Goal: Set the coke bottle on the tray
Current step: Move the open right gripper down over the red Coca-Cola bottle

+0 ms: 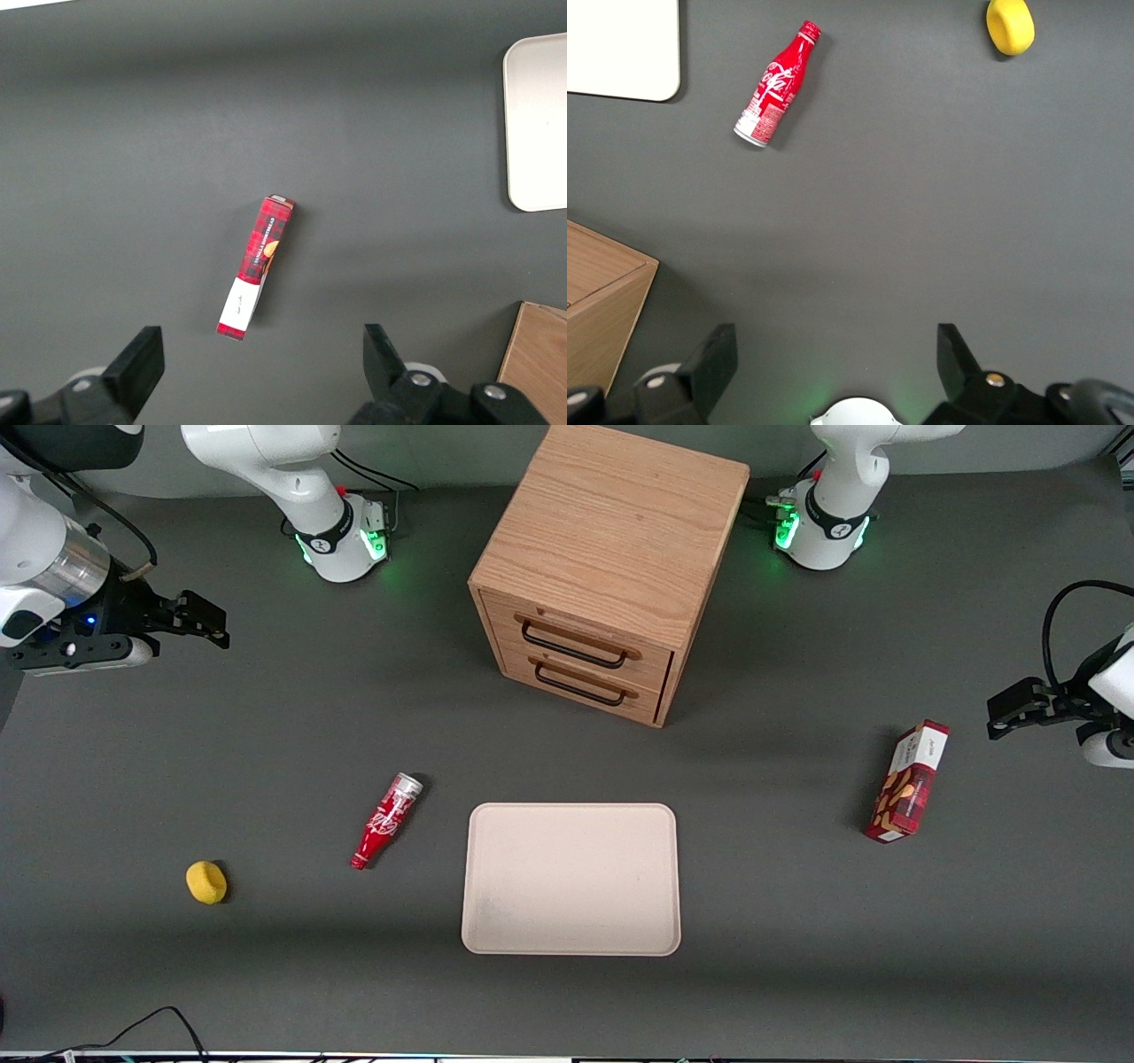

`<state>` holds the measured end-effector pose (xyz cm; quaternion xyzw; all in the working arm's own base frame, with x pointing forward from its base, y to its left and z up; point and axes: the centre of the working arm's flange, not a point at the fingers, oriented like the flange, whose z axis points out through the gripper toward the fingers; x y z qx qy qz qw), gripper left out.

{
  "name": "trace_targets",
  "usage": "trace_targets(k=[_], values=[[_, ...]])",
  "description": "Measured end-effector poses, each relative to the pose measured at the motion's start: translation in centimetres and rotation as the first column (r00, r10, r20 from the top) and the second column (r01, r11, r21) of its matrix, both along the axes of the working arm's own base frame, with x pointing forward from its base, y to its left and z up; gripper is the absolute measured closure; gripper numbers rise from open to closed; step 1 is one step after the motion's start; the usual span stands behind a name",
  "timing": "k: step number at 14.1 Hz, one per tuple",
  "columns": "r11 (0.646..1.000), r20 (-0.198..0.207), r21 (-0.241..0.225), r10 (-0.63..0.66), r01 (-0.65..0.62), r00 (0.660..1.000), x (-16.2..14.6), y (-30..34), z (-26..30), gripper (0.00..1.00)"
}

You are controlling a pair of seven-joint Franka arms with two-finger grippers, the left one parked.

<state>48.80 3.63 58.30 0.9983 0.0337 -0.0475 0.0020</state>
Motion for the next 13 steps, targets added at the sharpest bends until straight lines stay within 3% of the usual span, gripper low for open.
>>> trace_targets(k=[8, 11, 13], values=[[1.0, -0.022, -0.006, -0.008, 0.008, 1.0, 1.4, 0.5, -0.7, 0.0], [0.995, -0.053, -0.032, -0.095, 0.093, 0.994, 2.7, 2.9, -2.9, 0.0], [0.977, -0.042, -0.055, -0.207, 0.205, 0.977, 4.3, 6.1, -5.7, 0.0]])
